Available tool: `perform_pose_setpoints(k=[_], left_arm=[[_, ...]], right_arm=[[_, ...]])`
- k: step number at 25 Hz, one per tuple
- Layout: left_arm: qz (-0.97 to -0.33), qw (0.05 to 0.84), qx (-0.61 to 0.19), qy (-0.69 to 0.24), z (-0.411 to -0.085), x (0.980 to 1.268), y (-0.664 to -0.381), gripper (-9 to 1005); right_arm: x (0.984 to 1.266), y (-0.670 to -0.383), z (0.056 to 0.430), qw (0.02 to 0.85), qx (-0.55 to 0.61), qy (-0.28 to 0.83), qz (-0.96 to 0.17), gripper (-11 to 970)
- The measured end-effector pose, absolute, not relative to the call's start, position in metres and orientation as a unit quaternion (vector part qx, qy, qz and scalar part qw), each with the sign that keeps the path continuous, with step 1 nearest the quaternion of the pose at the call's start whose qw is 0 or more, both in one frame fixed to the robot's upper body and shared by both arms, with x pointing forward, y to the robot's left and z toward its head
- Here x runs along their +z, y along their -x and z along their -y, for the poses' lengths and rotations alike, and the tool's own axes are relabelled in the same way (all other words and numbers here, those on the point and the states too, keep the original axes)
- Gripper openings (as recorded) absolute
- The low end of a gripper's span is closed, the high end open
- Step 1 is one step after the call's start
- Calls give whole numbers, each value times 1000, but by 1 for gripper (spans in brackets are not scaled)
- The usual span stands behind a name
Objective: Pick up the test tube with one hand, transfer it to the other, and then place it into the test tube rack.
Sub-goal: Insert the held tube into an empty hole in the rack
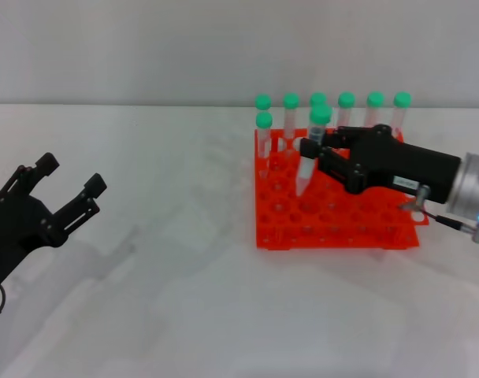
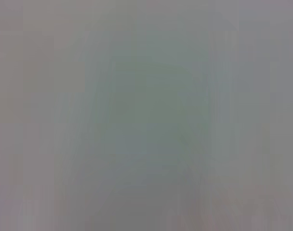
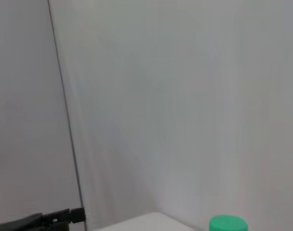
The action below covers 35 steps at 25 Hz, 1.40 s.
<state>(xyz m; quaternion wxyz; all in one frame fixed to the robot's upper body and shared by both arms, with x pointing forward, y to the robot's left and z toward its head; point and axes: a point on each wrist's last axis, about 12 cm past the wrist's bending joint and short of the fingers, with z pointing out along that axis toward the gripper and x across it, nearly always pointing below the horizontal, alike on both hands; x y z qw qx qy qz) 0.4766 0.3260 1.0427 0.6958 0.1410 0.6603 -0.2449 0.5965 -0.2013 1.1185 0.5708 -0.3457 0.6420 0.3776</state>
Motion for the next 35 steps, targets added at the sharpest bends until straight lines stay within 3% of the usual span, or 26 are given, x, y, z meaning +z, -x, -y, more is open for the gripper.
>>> perform_pose_setpoints(k=[9, 35], left_arm=[[-668, 691, -242, -134, -327, 1036, -469, 892], [-663, 705, -231, -104, -322, 1021, -443, 892]], right_arm=[[1120, -611, 175, 578, 338, 366, -646, 194], [1125, -636, 157, 588, 281, 346, -675, 194]])
